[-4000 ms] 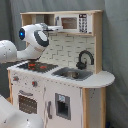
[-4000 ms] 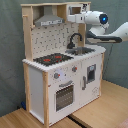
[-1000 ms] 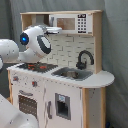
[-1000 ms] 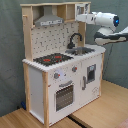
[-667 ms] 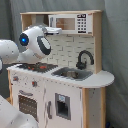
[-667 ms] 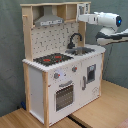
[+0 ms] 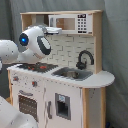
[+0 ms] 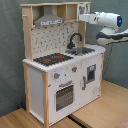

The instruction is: Play with the kitchen

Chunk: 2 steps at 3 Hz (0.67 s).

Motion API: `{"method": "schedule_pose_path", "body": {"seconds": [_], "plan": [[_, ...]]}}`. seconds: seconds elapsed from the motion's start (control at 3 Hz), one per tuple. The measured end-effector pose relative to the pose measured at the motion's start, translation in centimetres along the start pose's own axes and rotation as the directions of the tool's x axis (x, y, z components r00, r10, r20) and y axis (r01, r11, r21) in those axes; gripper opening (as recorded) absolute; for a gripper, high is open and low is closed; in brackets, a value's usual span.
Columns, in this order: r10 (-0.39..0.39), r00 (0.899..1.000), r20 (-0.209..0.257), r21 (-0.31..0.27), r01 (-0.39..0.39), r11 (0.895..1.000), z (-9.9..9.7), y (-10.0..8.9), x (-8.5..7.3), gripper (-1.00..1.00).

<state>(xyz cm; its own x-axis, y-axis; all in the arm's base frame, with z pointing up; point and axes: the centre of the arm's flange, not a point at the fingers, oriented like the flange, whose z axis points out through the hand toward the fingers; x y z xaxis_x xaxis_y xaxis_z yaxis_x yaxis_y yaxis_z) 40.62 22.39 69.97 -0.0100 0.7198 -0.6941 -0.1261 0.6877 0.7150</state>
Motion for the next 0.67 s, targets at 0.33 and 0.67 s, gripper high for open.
{"method": "schedule_pose_path", "body": {"seconds": [0.33,0.67], "plan": [[-0.027,0.999,0.031,-0.039,0.028,0.999,-2.2,3.0,-0.5,1.00],[-0.034,0.997,0.069,-0.075,0.039,0.996,-5.0,5.9,-0.7,1.00]]}}
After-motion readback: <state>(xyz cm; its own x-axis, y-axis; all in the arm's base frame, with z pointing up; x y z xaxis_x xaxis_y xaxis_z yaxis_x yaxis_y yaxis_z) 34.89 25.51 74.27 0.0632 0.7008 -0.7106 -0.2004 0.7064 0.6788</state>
